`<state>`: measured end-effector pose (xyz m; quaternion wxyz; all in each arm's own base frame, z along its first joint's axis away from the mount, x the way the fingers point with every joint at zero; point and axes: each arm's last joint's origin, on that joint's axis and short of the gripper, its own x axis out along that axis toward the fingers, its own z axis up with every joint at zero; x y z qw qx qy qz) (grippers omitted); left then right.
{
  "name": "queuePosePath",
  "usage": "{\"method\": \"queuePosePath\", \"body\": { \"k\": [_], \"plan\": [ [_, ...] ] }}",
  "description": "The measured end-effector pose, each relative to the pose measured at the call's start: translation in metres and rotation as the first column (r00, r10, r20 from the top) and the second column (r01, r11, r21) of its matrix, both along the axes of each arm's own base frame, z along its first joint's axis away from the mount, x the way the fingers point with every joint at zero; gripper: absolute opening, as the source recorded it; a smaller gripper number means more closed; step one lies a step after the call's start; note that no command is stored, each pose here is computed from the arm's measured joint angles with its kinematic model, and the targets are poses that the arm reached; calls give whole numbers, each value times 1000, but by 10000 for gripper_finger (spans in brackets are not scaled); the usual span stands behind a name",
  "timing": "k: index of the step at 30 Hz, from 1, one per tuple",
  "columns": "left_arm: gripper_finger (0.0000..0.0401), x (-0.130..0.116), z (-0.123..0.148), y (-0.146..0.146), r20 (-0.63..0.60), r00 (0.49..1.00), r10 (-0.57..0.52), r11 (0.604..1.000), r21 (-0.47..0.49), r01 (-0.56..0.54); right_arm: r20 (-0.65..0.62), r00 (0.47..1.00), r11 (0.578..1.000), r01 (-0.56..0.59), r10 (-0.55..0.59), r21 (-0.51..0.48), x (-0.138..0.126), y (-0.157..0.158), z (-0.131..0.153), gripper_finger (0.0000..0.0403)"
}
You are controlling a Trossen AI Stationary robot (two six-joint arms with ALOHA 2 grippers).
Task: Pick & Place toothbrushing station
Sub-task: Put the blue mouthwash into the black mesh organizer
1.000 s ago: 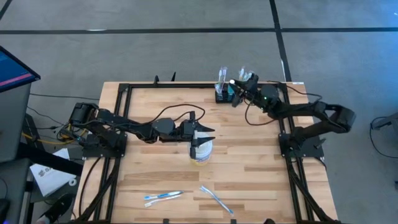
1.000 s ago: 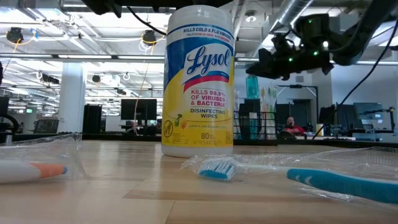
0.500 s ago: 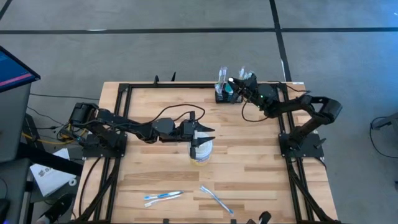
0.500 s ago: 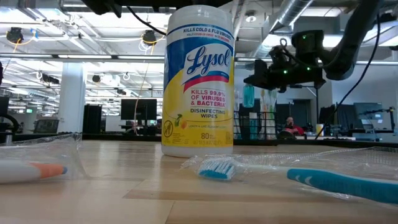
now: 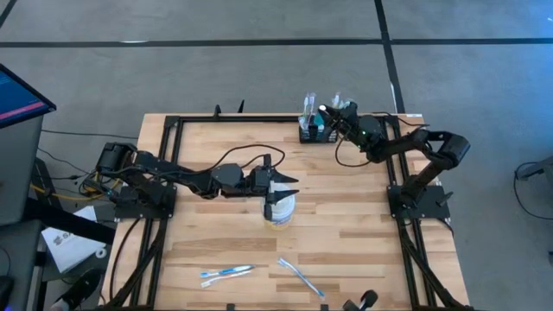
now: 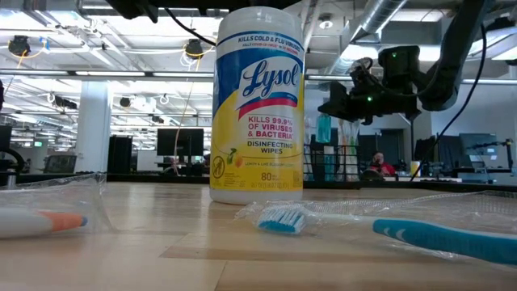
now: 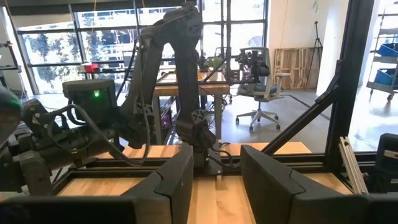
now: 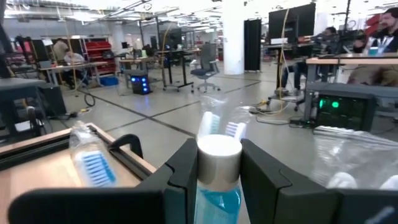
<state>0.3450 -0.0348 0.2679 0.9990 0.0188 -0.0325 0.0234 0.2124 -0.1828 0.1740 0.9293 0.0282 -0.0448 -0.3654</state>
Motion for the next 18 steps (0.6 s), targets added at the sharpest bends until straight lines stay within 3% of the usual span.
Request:
{"method": "queuePosePath", "body": {
  "k": [18],
  "plan": [
    [127,0,0,0,0,1000,1,1000,0,-1,-77,997,999,35,-32,26,-10,-11,-7,81]
  ]
}}
